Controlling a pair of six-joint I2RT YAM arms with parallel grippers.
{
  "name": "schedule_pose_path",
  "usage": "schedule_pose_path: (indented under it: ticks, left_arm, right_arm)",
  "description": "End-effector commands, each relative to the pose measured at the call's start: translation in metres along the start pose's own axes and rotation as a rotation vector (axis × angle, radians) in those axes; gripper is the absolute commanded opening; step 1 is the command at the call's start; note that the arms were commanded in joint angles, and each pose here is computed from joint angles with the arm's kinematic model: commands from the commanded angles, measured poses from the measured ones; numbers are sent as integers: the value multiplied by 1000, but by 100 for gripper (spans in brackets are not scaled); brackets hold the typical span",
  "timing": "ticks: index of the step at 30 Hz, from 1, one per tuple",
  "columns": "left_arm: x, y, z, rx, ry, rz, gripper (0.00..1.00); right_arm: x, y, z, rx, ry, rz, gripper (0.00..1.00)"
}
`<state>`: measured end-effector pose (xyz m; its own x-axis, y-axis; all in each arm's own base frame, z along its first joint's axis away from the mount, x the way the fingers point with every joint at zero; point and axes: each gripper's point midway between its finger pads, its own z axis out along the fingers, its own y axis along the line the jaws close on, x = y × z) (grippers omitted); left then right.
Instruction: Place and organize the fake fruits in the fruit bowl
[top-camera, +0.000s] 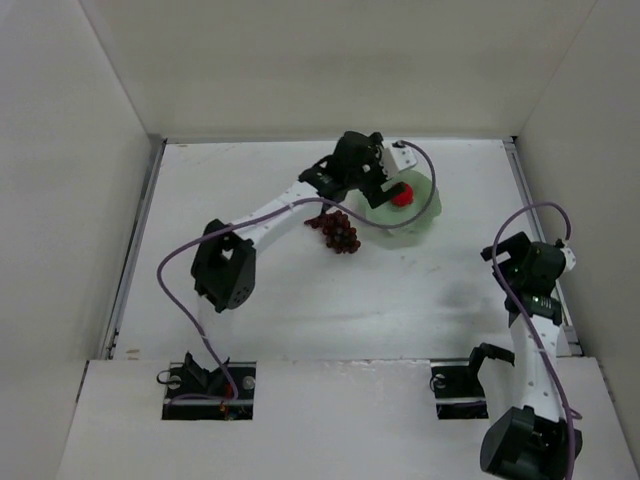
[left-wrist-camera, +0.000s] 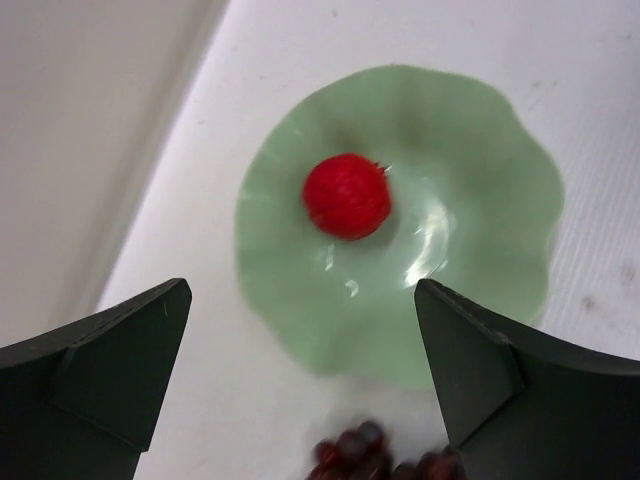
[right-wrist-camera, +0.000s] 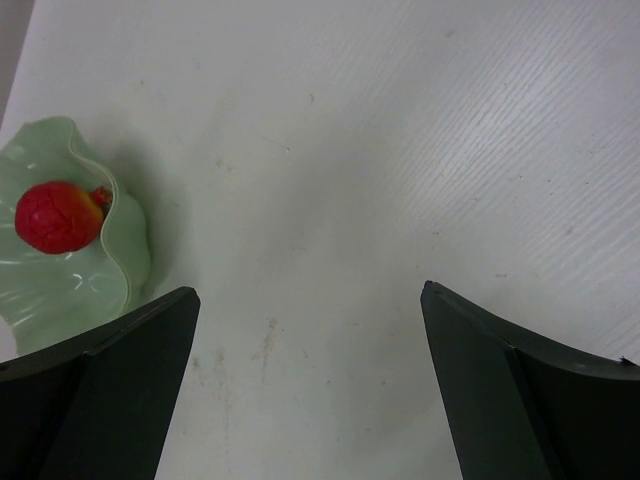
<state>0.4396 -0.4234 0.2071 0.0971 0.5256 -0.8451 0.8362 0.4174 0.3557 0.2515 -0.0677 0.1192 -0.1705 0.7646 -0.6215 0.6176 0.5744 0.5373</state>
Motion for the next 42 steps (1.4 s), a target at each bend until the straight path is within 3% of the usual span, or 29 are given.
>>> schedule_pose_path:
  ticks: [1, 4, 7, 15, 26, 30, 32, 35, 37, 42]
  left_arm:
    - [-14, 39, -78, 34, -6, 222, 100]
    - [75, 4, -112, 294, 238, 501, 100]
    - [134, -31, -133, 501, 350, 654, 100]
    - [136, -52, -84, 471, 286, 728, 100]
    - [177, -86, -35, 514, 291, 720, 99]
    - [191, -97, -33, 544, 331, 689, 77]
    - [192, -100, -39, 551, 346, 672, 49]
    - [180, -91, -57, 514, 343, 642, 23]
    - [167, -77, -73, 469, 329, 635, 14]
    - [116, -13, -91, 253, 238, 624, 14]
  right_arm:
    - [-3, 12, 0, -49, -15, -5, 100]
    - [0, 12, 5, -43, 2, -6, 100]
    - [0, 17, 8, -55, 3, -8, 100]
    - [4, 25, 10, -76, 14, -34, 100]
    - [12, 16, 14, -55, 33, -40, 100]
    - [13, 15, 15, -52, 38, -40, 100]
    - [15, 15, 15, -55, 40, -41, 100]
    - [14, 16, 14, -58, 37, -41, 100]
    - [13, 16, 14, -60, 34, -41, 100]
    - [15, 17, 19, -58, 47, -39, 100]
